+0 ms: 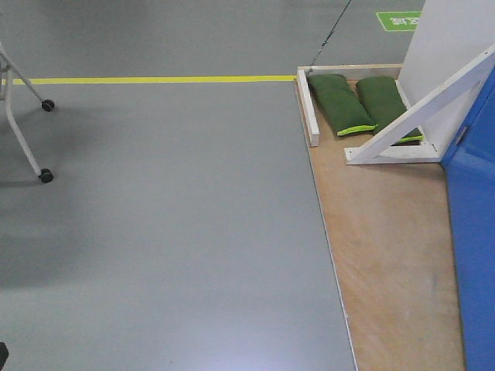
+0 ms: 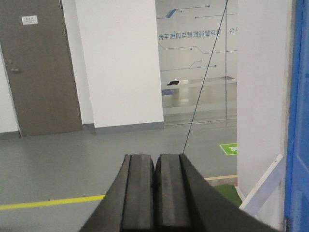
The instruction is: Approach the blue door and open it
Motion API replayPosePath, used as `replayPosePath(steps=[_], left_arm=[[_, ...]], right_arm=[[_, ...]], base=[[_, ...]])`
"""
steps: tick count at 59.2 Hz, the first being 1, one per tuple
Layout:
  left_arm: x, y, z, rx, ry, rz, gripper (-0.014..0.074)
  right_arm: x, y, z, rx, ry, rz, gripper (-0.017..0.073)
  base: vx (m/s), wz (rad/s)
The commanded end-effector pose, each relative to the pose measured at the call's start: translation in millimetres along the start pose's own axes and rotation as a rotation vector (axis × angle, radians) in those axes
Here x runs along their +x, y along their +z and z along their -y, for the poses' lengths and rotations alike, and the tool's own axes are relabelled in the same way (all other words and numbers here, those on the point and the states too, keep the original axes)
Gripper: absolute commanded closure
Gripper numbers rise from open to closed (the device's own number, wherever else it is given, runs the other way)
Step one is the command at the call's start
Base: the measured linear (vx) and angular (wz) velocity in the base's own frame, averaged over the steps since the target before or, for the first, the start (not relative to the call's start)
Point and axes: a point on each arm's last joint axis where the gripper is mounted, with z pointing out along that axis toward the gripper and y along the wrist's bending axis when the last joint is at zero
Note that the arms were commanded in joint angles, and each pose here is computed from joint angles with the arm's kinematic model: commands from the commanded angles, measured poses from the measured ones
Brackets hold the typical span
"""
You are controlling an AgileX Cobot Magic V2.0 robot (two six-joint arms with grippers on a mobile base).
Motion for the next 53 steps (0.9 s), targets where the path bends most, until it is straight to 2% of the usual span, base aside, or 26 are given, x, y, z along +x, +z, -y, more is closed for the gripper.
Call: replayPosePath(steps=[1,7,13,19,21,27,31,40,48,53], left_arm=[[-17.7,-5.4,0.2,0.005,-0.007,0.130,0.0523],[-17.7,-5.4,0.2,0.005,-0.007,0.130,0.0523],[-17.7,-5.4,0.2,0.005,-0.007,0.130,0.0523],[-17.7,-5.4,0.2,0.005,-0.007,0.130,0.0523],[-17.7,-5.4,0.2,0.005,-0.007,0.130,0.0523],[-17.7,-5.4,0.2,0.005,-0.007,0.130,0.0523],[-17.7,-5.4,0.2,0.005,-0.007,0.130,0.0523],[-17.7,-5.4,0.2,0.005,-0.007,0.130,0.0523],[-17.7,-5.4,0.2,0.005,-0.007,0.130,0.0523],[-17.7,-5.4,0.2,0.005,-0.007,0.130,0.0523]], right_arm=[[-29.6,16.8,4.4,0.057,0.054,0.119,0.0564],[-36.8,34.2,23.5,0.207,0.144,0.154,0.0564],[-37.0,42.0,51.3,0.392,0.227,0.209,0.0564],[-37.4,37.7,82.3,0.594,0.303,0.287,0.0564],[-38.0,34.1,92.8,0.660,0.345,0.326,0.0564],[-43.1,18.1,115.9,0.830,0.394,0.437,0.0564],[-45.9,7.3,127.5,0.925,0.392,0.494,0.0564],[-58.0,-13.3,145.1,1.083,0.334,0.576,0.0564],[-76.3,-21.6,157.4,1.152,0.298,0.625,0.0564],[-91.9,-22.3,164.8,1.166,0.276,0.655,0.0564]], base=[[0.00,0.00],[0.00,0.00],[0.00,0.00],[0.00,0.00],[0.00,0.00],[0.00,0.00],[0.00,0.00],[0.00,0.00],[0.00,0.00],[0.00,0.00]])
